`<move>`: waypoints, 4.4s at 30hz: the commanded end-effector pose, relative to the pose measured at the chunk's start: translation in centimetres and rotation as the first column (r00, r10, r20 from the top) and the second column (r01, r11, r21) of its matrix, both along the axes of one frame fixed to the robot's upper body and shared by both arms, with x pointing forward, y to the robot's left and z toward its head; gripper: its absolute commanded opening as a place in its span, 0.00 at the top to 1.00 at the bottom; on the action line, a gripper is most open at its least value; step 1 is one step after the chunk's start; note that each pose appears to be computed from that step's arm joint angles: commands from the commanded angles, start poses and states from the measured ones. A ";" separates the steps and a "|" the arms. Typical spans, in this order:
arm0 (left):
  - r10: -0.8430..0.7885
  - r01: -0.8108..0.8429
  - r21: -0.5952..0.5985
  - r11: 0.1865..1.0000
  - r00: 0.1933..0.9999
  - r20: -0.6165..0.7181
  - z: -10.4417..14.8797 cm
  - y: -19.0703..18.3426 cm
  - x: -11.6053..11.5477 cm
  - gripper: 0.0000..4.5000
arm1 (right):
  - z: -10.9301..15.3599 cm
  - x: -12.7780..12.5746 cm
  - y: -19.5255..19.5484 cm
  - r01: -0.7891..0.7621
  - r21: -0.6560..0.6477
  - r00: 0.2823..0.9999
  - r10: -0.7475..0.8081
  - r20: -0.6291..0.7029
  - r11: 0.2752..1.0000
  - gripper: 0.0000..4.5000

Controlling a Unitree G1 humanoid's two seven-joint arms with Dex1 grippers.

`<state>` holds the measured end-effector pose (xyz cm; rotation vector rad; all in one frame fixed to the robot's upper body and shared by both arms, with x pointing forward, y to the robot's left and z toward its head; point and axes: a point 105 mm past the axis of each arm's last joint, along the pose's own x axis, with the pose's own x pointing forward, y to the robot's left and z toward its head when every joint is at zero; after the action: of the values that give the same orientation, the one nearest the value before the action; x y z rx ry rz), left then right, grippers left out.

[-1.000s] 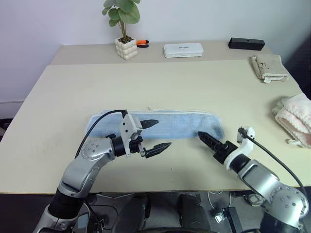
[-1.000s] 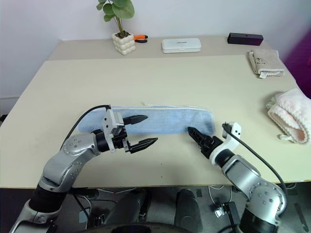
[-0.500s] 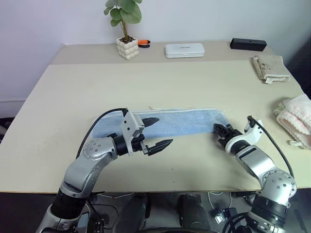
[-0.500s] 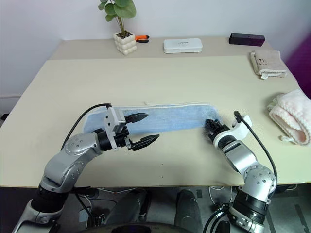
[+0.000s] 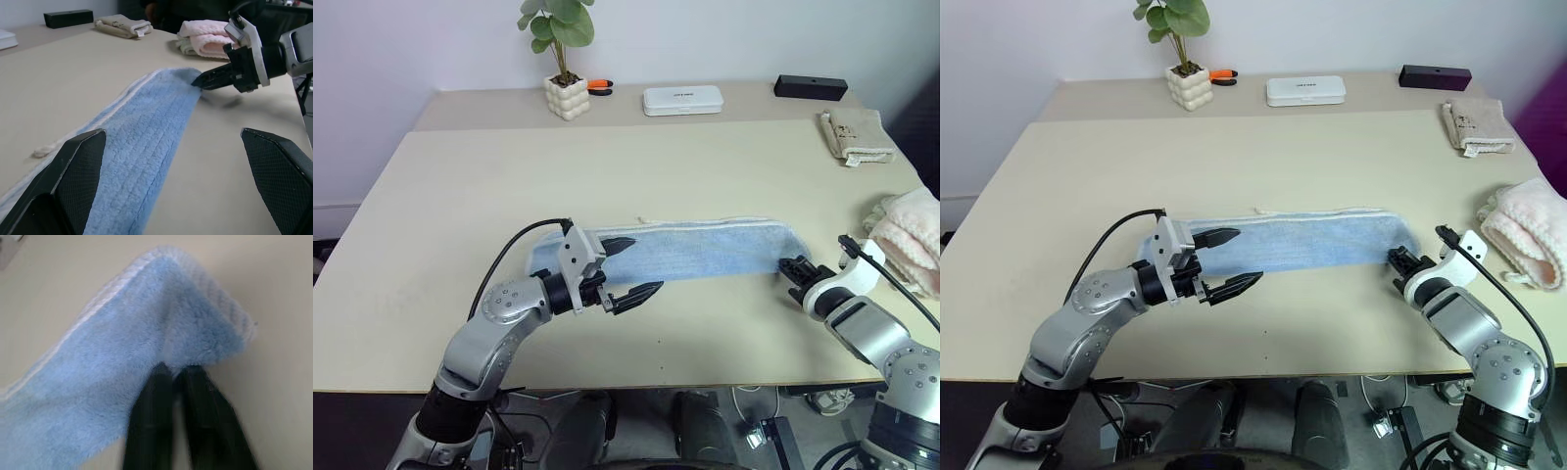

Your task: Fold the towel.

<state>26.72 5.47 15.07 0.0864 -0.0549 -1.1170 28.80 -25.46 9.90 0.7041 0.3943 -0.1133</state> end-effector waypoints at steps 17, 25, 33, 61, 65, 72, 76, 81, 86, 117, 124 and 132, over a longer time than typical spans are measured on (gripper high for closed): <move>0.002 -0.002 -0.012 1.000 0.999 0.045 0.6 -0.2 0.3 0.00 | -1.0 2.6 -4.1 0.204 0.135 0.979 -0.203 -0.023 0.970 0.22; 0.011 -0.011 -0.004 1.000 0.999 0.040 -0.3 0.2 0.0 0.00 | -0.1 2.7 -4.5 0.212 0.146 0.976 -0.217 0.016 0.966 0.99; 0.016 -0.016 0.003 1.000 0.999 0.042 -0.5 0.6 0.1 0.00 | 7.8 2.1 -3.8 0.011 -0.351 0.960 0.088 0.265 0.936 0.99; 0.054 -0.055 0.020 0.998 0.997 0.047 -0.6 1.3 -0.5 0.00 | 4.0 1.3 13.1 -0.500 -0.844 0.516 0.850 -0.108 0.196 0.58; 0.060 -0.061 0.024 0.998 0.997 0.045 -0.7 1.5 -0.5 0.00 | 5.7 0.0 12.7 -0.497 -0.841 0.456 0.889 -0.044 0.213 0.13; 0.111 -0.112 0.025 0.993 0.993 0.036 -0.7 2.5 0.2 0.00 | 9.4 0.1 9.7 -0.514 -0.748 0.470 0.868 0.164 0.420 0.47; 0.119 -0.120 0.023 0.993 0.993 0.026 -0.9 2.6 0.2 0.00 | 7.1 2.3 9.0 -0.491 -0.776 0.533 0.841 0.091 0.395 0.94; 0.150 -0.150 0.022 0.988 0.989 0.007 -1.3 2.7 0.1 0.00 | 1.3 3.5 10.8 -0.565 -0.766 0.506 0.862 -0.029 0.306 0.99; 0.197 -0.198 0.020 0.980 0.980 0.011 -1.2 3.3 0.0 0.00 | -1.5 3.9 10.2 -0.585 -0.770 0.526 0.841 -0.123 0.254 0.99; 0.347 -0.811 -0.088 0.578 0.341 -0.874 -6.5 8.6 0.1 0.18 | 5.7 -1.0 17.6 -0.386 -0.921 0.034 0.997 -0.066 -0.048 0.27; 0.334 -0.840 -0.120 0.529 0.337 -0.880 -5.9 9.0 1.4 0.93 | 5.2 -1.4 17.7 -0.400 -0.916 0.057 0.997 -0.060 -0.033 0.27; 0.547 -0.883 -0.314 0.349 0.465 -0.696 0.4 18.2 2.6 0.98 | 5.1 -0.9 16.1 -0.415 -0.910 0.133 0.989 -0.069 -0.007 0.27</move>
<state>29.44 20.64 13.07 -0.8112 0.1821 -0.1129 27.81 -8.81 13.85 -0.5623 -0.0009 1.1407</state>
